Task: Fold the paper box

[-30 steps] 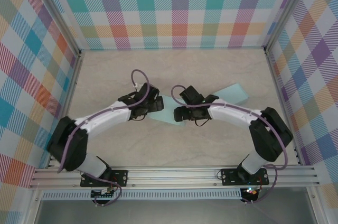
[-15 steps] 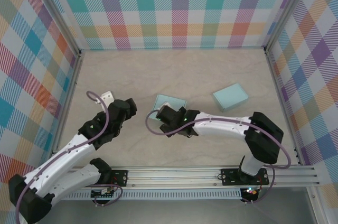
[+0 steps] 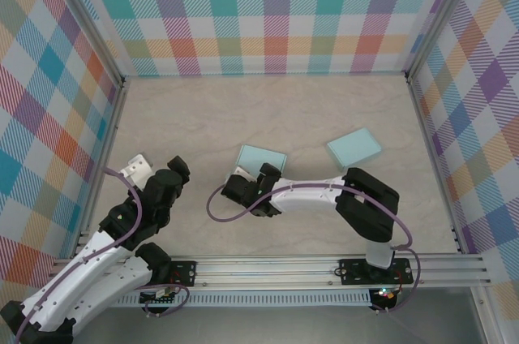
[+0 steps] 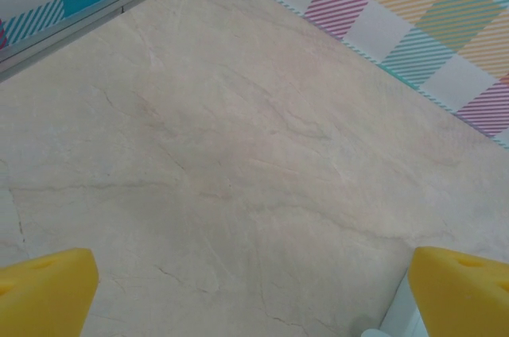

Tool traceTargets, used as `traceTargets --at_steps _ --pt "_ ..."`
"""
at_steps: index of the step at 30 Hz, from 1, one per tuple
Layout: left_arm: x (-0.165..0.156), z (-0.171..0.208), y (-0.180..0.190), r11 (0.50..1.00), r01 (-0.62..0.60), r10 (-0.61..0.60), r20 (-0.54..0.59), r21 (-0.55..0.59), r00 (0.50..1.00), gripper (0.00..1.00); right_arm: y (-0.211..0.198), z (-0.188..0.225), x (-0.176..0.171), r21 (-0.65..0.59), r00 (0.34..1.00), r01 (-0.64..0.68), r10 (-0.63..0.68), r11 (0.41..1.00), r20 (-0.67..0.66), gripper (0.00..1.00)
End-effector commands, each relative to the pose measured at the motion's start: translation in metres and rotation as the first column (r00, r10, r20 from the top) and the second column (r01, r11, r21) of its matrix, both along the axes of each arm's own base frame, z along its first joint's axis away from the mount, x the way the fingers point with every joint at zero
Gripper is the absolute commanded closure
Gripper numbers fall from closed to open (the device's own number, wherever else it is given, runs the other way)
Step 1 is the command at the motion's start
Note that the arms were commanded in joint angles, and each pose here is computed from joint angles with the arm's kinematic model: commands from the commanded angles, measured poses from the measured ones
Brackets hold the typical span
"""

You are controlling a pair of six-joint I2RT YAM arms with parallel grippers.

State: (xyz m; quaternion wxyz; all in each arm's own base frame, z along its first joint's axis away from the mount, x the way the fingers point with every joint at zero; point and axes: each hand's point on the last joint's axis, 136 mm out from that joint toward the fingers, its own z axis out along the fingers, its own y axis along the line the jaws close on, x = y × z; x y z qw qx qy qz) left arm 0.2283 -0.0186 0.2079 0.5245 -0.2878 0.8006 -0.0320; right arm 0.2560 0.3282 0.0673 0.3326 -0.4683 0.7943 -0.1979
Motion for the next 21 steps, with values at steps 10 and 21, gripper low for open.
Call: traceTargets --at_steps 10,21 --pt "0.001 -0.011 0.003 0.999 -0.027 0.028 -0.042 0.034 0.999 0.0 0.02 -0.001 0.028 -0.108 0.985 -0.047 0.063 0.993 0.158 0.34" --pt "0.002 -0.009 0.003 0.999 -0.021 0.023 -0.042 0.045 0.999 0.0 0.024 0.016 0.038 -0.079 0.974 -0.065 0.081 0.995 0.213 0.6"
